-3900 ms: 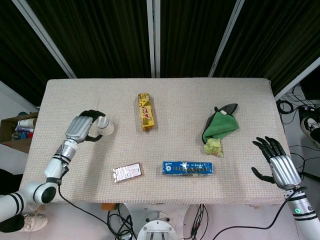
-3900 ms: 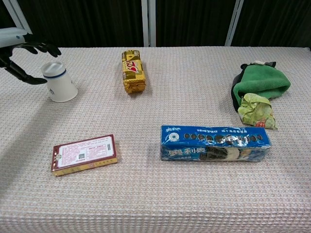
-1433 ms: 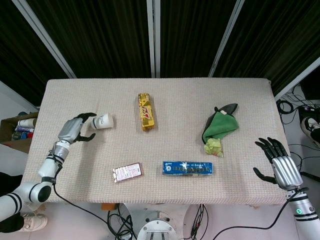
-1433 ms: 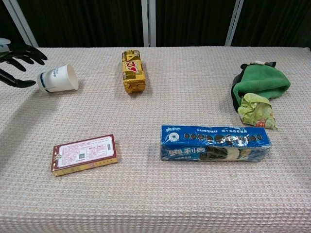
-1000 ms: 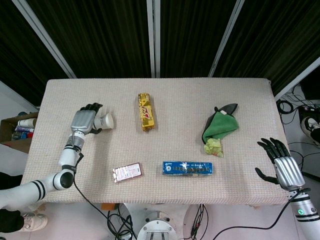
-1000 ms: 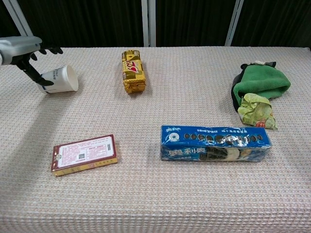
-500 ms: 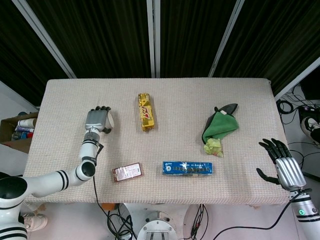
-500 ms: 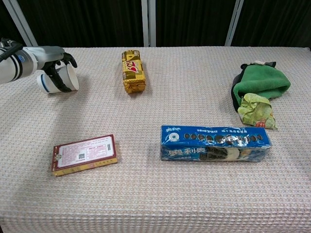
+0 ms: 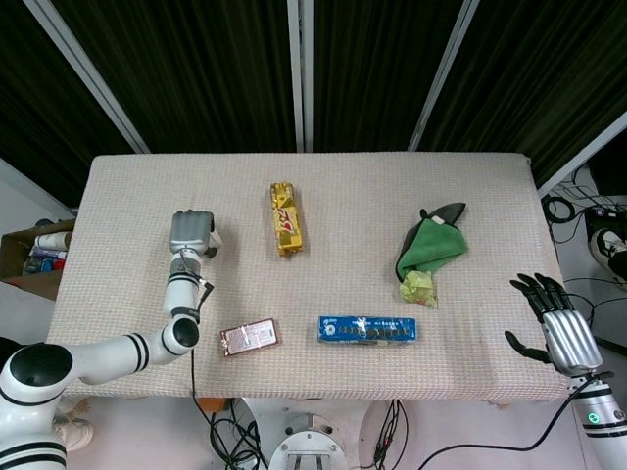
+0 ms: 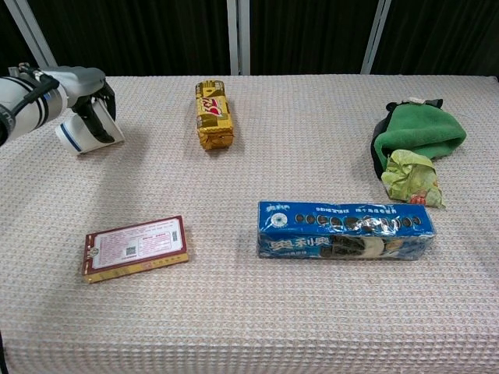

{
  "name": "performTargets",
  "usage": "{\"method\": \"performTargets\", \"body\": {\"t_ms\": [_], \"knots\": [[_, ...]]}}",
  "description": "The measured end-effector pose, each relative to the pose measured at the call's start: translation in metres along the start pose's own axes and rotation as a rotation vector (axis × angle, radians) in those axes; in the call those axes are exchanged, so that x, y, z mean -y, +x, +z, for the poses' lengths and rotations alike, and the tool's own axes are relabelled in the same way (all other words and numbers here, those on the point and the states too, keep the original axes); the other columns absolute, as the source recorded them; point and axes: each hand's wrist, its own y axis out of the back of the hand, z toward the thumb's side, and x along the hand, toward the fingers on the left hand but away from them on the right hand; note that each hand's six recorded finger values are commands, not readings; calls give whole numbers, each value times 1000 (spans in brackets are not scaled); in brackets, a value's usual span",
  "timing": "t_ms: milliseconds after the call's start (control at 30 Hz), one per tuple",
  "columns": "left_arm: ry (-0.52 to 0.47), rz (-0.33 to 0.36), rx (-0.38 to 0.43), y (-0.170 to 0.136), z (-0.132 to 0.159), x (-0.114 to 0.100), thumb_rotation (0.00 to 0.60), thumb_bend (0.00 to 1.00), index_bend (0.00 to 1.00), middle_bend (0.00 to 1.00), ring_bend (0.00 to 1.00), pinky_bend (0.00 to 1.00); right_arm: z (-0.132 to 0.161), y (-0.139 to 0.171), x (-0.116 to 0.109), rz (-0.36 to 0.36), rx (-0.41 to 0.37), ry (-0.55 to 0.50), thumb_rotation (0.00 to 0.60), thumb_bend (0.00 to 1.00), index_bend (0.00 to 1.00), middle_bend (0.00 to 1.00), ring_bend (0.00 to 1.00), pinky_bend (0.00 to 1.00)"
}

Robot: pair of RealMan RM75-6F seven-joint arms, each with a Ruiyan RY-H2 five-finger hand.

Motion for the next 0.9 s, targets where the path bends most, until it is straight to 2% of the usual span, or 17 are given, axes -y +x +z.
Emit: {"method": "performTargets", "body": {"t_ms": [100, 200, 433, 533, 667, 900], "knots": [[-106, 24, 22, -3, -1, -4, 600, 243, 466, 442, 340, 334, 0, 0, 0, -2, -2, -1, 600, 214, 146, 119, 2, 83], [-260, 45, 48, -7, -3, -7, 600, 243, 466, 442, 340, 328, 0, 0, 0, -2, -2, -2, 600, 214, 146, 119, 2, 83], [-720, 90, 125, -18, -15, -4, 600, 242, 442, 420, 338, 290, 1, -2, 1, 2, -11, -2, 600, 214, 146, 119, 2, 83], [-854, 107, 171, -22, -20, 3, 600, 242, 428, 409, 330, 258, 1, -2, 0, 2, -9, -2, 600, 214, 146, 119, 2, 83], [-934, 132, 230, -26, -29, 15, 600, 241, 380, 371, 282, 236, 1, -2, 0, 3, -8, -1, 600, 214, 146, 119, 2, 84], [-882, 106, 227, -31, -54, 52, 600, 239, 355, 338, 251, 224, 2, -1, 0, 0, -9, -1, 600, 214, 146, 119, 2, 84]]}}
